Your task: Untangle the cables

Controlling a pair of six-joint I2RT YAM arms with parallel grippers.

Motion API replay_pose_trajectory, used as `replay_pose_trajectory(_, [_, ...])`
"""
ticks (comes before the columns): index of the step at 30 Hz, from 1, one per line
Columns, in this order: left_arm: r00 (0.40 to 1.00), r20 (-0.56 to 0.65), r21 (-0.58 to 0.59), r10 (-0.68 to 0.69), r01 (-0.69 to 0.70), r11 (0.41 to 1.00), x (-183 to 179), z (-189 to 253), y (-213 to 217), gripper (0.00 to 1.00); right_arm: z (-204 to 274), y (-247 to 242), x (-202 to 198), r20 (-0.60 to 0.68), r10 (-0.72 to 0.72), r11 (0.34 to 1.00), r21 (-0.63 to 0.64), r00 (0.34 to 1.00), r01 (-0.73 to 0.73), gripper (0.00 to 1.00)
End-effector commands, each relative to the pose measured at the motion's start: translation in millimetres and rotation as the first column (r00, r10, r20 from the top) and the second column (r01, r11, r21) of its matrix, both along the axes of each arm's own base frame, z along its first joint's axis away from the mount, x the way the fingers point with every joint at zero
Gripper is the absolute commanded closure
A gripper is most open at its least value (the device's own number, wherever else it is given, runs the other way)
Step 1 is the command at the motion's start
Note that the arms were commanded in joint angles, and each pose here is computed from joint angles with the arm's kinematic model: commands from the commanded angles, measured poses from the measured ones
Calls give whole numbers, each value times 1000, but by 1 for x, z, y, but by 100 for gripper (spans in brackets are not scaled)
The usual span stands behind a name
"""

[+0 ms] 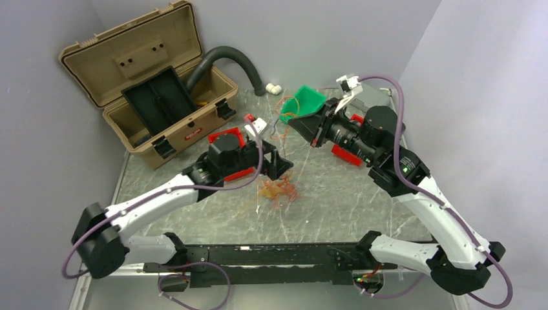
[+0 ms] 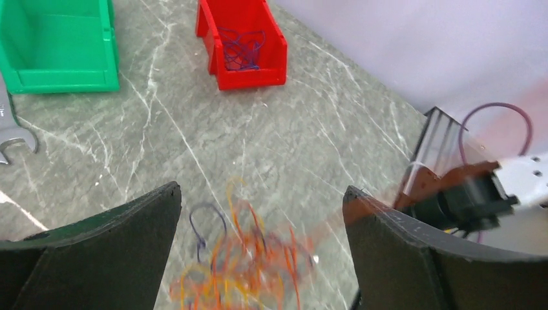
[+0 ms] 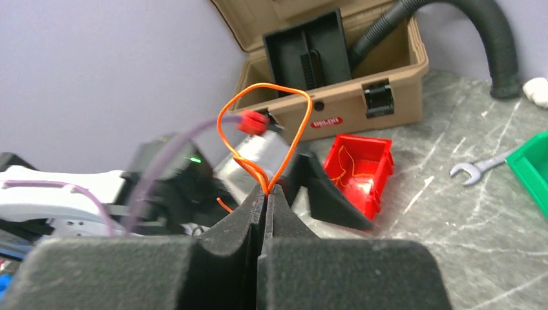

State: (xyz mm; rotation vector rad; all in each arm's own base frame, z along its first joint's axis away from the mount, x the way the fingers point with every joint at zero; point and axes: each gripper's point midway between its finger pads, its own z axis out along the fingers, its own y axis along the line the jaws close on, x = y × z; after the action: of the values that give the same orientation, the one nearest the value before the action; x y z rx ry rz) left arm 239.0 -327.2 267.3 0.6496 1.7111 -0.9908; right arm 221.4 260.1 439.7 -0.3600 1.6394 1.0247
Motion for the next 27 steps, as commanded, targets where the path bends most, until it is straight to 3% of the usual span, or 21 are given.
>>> replay_pose_trajectory(1, [999,34,-73,11,-9,997,29,6,-34,5,68,-9,-13,115,2,990,142,993,-18,100])
replay_pose_trajectory(5, [991,-130,-57,-13,6,998,30,-51,-55,19,104,-42,-7,172,-159,976,177,972,128,100])
replay_pose_trajectory(8, [966,-231,38,119,-113,993,30,-114,-37,33,137,-81,-5,214,-330,931,232,919,281,100])
replay_pose_trajectory(12, [934,-303,102,188,-165,981,12,-165,-7,41,169,-127,-8,255,-503,852,305,826,425,100])
replay_pose_trajectory(17, [923,-292,131,250,-221,967,-6,-174,28,51,168,-154,6,259,-631,775,253,731,579,100])
replay_pose_trajectory(24, [916,-281,243,285,-219,945,-23,-182,57,49,156,-183,23,254,-763,642,198,594,740,100])
replay_pose_trajectory(27, [906,-287,261,313,-240,935,-28,-188,70,49,161,-191,23,277,-780,617,186,561,765,100])
